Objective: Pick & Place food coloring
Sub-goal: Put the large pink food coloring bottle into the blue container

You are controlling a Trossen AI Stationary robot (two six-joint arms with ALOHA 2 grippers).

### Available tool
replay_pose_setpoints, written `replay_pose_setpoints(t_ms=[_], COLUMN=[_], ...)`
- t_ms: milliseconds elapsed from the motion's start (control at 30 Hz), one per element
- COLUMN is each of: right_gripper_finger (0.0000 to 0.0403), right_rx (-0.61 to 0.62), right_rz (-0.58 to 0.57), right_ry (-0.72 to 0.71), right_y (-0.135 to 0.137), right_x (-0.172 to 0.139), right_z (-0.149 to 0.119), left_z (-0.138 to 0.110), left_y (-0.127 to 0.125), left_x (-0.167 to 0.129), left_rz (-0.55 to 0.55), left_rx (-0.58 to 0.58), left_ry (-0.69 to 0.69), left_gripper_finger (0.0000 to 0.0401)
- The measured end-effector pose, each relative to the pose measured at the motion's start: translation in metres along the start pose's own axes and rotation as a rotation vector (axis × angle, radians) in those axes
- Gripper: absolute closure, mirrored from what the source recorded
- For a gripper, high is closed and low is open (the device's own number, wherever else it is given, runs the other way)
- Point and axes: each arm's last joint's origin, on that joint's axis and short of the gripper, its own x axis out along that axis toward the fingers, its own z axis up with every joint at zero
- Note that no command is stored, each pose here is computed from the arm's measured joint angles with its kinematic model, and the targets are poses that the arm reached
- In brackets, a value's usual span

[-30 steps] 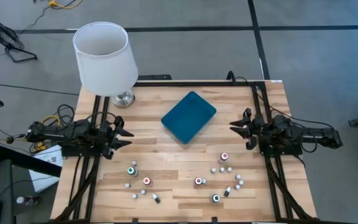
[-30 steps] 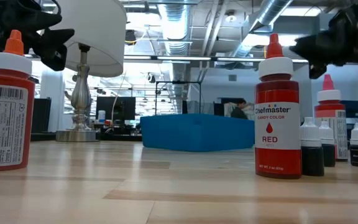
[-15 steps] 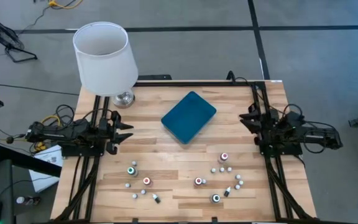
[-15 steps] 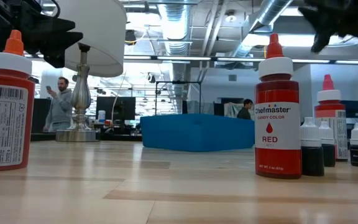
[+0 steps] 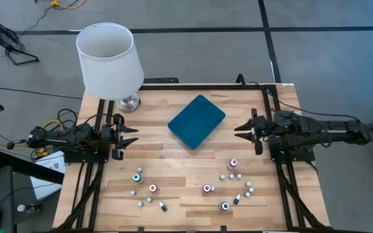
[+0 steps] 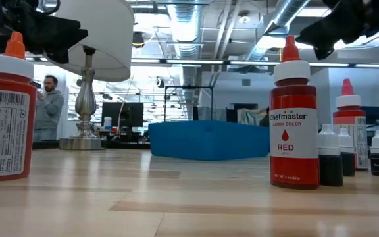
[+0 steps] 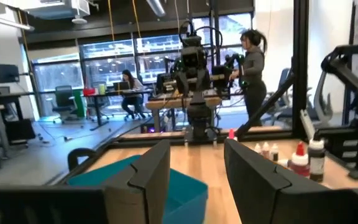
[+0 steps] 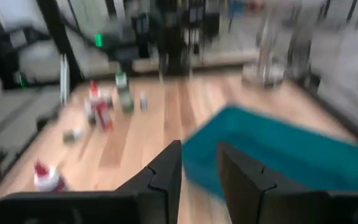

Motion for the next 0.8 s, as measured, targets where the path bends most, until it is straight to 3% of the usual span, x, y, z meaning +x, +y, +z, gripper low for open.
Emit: replay_pose_setpoints(t_ms=[133, 267, 600, 800], right_gripper_finger=[0.0301, 0.0287, 0.0249, 0.0218], right_rx=[0.002, 0.039, 0.193, 0.186], right_rz=[0.04, 0.004, -0.008, -0.036], right_ry=[0.12, 0.265, 0.443, 0.465], right_y=[0.008, 0.015, 0.041, 0.056], right_x=[0.0, 0.0, 0.003, 0.005], right_z=[0.018, 0.024, 0.01, 0.005], left_z=[0.001, 0.001, 0.001, 0.001], left_y=[0.0, 0.0, 0.0, 0.0], left_x=[0.0, 0.0, 0.0, 0.0], left_rz=[0.001, -0.016, -0.017, -0.017], left_rx=[-0.001, -0.002, 0.003, 0.02], left_ry=[-0.014, -0.015, -0.012, -0.011], left_gripper_finger=[0.0257, 0.0257, 0.0257, 0.0257])
